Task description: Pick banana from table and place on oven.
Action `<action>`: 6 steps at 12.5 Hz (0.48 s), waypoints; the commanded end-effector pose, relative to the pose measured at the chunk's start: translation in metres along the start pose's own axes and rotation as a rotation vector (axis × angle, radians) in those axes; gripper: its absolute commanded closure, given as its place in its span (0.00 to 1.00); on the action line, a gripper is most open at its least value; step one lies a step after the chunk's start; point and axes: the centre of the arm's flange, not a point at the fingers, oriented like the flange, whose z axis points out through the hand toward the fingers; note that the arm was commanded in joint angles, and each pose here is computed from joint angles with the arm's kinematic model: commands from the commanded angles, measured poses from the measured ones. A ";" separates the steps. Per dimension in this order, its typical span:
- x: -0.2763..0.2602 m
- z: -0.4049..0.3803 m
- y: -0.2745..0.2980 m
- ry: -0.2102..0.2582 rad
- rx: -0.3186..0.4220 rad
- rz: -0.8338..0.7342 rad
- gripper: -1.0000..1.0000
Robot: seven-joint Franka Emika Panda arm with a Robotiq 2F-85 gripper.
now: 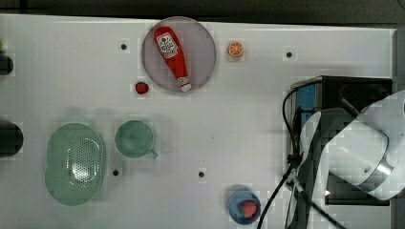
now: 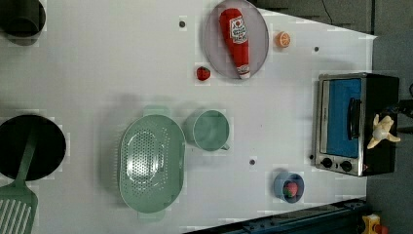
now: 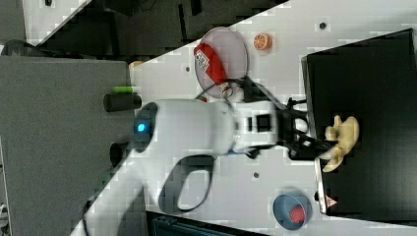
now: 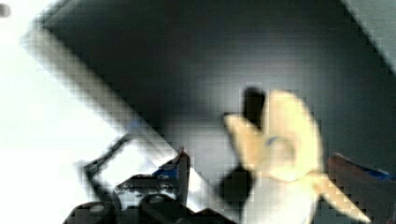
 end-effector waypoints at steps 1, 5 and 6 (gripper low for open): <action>-0.022 -0.108 -0.060 0.121 0.103 -0.115 0.00; -0.111 -0.188 -0.124 -0.008 0.134 0.151 0.00; -0.132 -0.207 -0.133 -0.021 0.141 0.235 0.00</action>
